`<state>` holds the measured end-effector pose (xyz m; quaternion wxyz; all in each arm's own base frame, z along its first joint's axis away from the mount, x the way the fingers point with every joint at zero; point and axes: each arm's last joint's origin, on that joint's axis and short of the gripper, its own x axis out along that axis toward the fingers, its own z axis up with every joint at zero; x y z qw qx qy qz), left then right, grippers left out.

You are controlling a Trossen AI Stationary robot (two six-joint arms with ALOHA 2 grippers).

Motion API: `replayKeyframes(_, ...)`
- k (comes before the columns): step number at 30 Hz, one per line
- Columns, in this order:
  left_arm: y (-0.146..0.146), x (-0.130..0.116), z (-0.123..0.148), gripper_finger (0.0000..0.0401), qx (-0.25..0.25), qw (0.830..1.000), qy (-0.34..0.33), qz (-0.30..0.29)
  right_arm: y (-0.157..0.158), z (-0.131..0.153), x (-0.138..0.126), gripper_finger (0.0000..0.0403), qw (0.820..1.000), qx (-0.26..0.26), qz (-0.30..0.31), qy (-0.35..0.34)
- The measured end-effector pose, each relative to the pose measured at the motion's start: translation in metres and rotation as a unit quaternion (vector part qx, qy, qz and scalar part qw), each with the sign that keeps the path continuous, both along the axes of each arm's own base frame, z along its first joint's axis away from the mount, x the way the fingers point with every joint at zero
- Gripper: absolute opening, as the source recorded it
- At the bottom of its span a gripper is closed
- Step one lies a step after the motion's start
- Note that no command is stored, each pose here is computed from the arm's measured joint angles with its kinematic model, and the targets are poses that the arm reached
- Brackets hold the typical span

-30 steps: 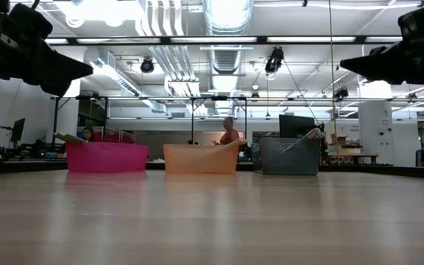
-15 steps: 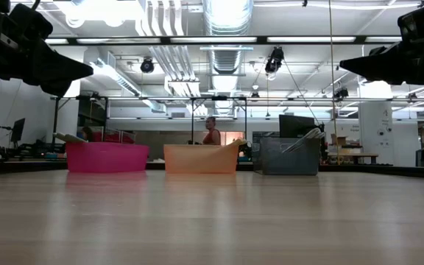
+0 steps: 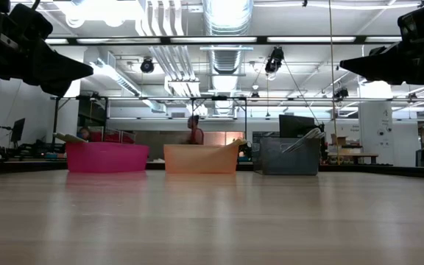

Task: Sort silverware by color (type)

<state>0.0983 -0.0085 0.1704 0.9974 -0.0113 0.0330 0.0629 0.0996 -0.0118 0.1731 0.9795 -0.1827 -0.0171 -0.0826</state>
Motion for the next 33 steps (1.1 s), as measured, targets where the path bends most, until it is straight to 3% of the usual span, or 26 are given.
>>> replayKeyframes(33,0.0,0.0,0.0,0.0,0.0,1.0,0.0,0.0,0.0,0.0,0.0,0.0084,1.0,0.0,0.0,0.0)
